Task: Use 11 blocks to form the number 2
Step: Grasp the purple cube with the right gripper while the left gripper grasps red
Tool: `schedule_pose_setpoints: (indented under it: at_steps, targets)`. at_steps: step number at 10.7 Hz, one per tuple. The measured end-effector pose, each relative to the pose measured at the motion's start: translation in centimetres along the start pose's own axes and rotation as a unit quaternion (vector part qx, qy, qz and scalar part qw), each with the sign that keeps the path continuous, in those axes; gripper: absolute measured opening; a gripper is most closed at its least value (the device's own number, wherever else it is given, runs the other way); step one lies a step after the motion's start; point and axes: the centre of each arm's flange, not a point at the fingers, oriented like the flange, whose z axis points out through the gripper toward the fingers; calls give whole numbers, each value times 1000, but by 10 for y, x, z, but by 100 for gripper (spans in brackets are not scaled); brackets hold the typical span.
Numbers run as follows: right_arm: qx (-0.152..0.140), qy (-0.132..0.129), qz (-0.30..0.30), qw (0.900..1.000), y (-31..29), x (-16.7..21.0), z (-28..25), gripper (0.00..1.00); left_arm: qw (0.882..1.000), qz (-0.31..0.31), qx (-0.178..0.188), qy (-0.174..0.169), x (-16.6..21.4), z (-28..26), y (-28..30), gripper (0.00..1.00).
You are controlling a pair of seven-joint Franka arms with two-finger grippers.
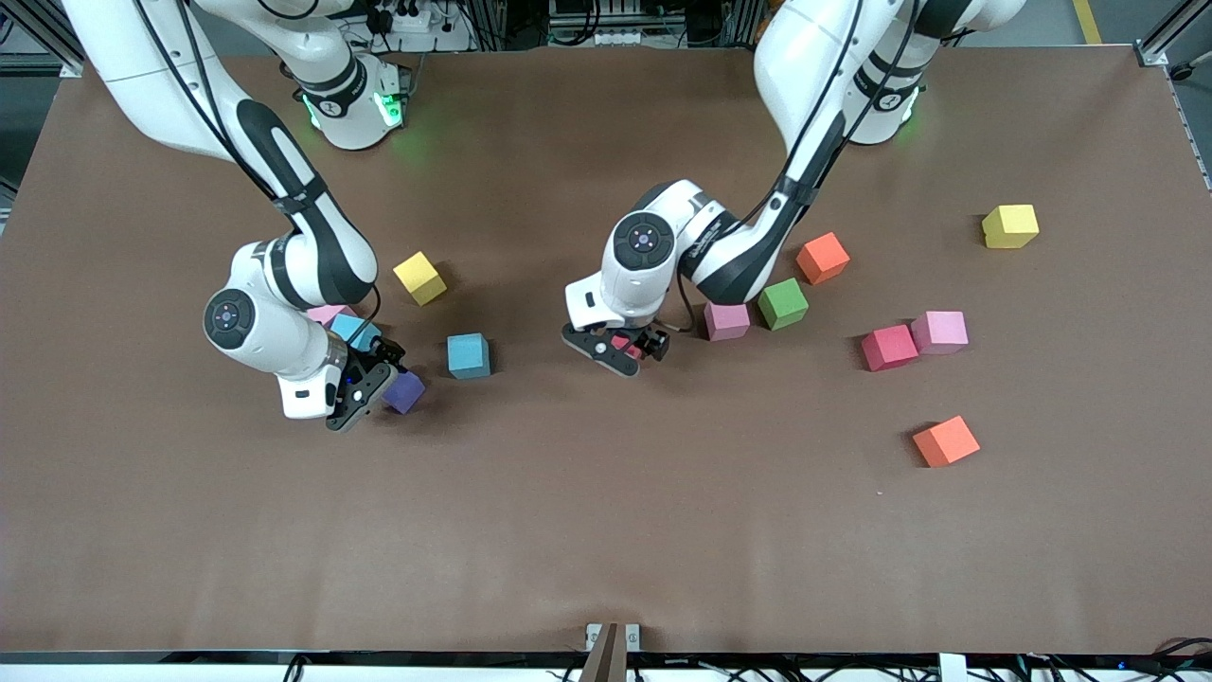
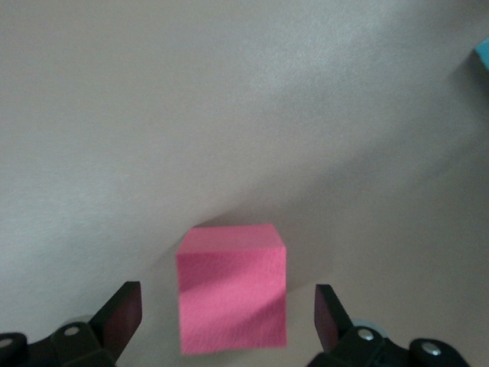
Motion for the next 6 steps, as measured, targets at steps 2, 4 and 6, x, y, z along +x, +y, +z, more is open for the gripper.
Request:
schedule_pose_setpoints:
  at_steps: [2, 4, 6]
  targets:
    - [2, 2, 2, 1000, -2, 0, 3, 100, 1000, -3, 4, -2, -3, 15, 5, 100]
    - [6, 2, 7, 1000, -4, -3, 9, 100, 1000, -4, 4, 3, -1, 15, 3, 100]
    - [9, 8, 17, 1000, -8, -5, 16, 100, 1000, -4, 5, 6, 0, 17, 1, 99]
